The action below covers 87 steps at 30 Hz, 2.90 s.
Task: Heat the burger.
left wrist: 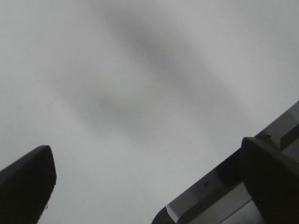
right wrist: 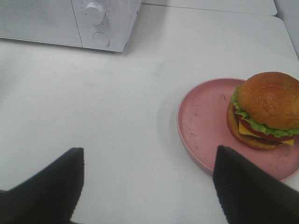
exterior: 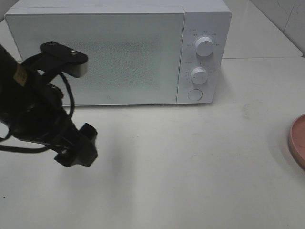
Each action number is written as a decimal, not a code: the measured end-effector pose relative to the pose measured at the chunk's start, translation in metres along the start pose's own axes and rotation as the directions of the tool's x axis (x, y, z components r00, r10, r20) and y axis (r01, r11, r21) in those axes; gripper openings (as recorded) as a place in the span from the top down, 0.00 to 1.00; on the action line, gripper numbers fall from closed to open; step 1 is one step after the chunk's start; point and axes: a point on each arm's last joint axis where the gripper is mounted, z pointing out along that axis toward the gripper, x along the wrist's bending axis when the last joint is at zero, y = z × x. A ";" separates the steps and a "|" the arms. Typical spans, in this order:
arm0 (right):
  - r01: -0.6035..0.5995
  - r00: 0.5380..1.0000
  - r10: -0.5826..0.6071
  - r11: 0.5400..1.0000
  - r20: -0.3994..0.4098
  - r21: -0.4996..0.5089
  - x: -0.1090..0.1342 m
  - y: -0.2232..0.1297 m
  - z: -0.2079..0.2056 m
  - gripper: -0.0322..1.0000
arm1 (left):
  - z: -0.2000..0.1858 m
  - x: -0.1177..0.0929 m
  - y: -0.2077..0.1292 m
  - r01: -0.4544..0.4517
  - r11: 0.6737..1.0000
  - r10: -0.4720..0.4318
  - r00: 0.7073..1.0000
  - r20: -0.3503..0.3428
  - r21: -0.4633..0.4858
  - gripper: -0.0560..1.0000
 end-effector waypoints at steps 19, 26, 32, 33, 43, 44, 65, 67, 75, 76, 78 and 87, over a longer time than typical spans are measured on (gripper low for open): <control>0.000 1.000 0.000 1.000 0.000 0.000 0.000 0.000 0.000 0.24 | -0.069 0.108 -0.079 0.546 0.825 -0.530 0.837 -0.136 0.144 0.01; 0.000 1.000 0.000 1.000 0.000 0.000 0.000 0.000 0.000 0.24 | -0.109 0.096 -0.107 0.603 0.797 -0.601 0.788 -0.133 -0.034 0.01; 0.000 1.000 0.000 1.000 0.000 0.000 0.000 0.000 0.000 0.24 | -0.115 0.072 -0.140 0.582 0.807 -0.590 0.796 -0.133 -0.101 0.01; 0.000 1.000 0.000 1.000 0.000 0.000 0.000 0.000 0.000 0.24 | -0.115 0.067 -0.146 0.572 0.812 -0.583 0.801 -0.133 -0.117 0.01; 0.000 1.000 0.000 1.000 0.000 0.000 0.000 0.000 0.000 0.24 | -0.098 0.039 -0.188 0.483 0.810 -0.548 0.826 -0.134 -0.333 0.01; 0.000 1.000 0.000 1.000 0.000 0.000 0.000 0.000 0.000 0.24 | -0.098 0.036 -0.191 0.475 0.806 -0.547 0.826 -0.138 -0.353 0.01; 0.000 1.000 0.000 1.000 0.000 0.000 0.000 0.000 0.000 0.24 | -0.122 0.004 -0.226 0.348 0.683 -0.548 0.825 -0.135 -0.642 0.01; 0.000 1.000 0.000 1.000 0.000 0.000 0.000 0.000 0.000 0.24 | -0.123 0.001 -0.230 0.340 0.660 -0.561 0.817 -0.138 -0.670 0.01; 0.000 1.000 0.000 1.000 0.000 0.000 0.000 0.000 0.000 0.24 | -0.128 -0.009 -0.241 0.317 0.589 -0.617 0.771 -0.161 -0.743 0.01; 0.000 1.000 0.000 1.000 0.000 0.000 0.000 0.000 0.000 0.24 | -0.128 -0.009 -0.241 0.317 0.589 -0.617 0.771 -0.161 -0.743 0.01; 0.000 1.000 0.000 1.000 0.000 0.000 0.000 0.000 0.000 0.24 | -0.128 -0.011 -0.243 0.307 0.580 -0.617 0.771 -0.161 -0.754 0.01; 0.000 1.000 0.000 1.000 0.000 0.000 0.000 0.000 0.000 0.24 | -0.128 -0.011 -0.243 0.307 0.580 -0.617 0.771 -0.161 -0.754 0.01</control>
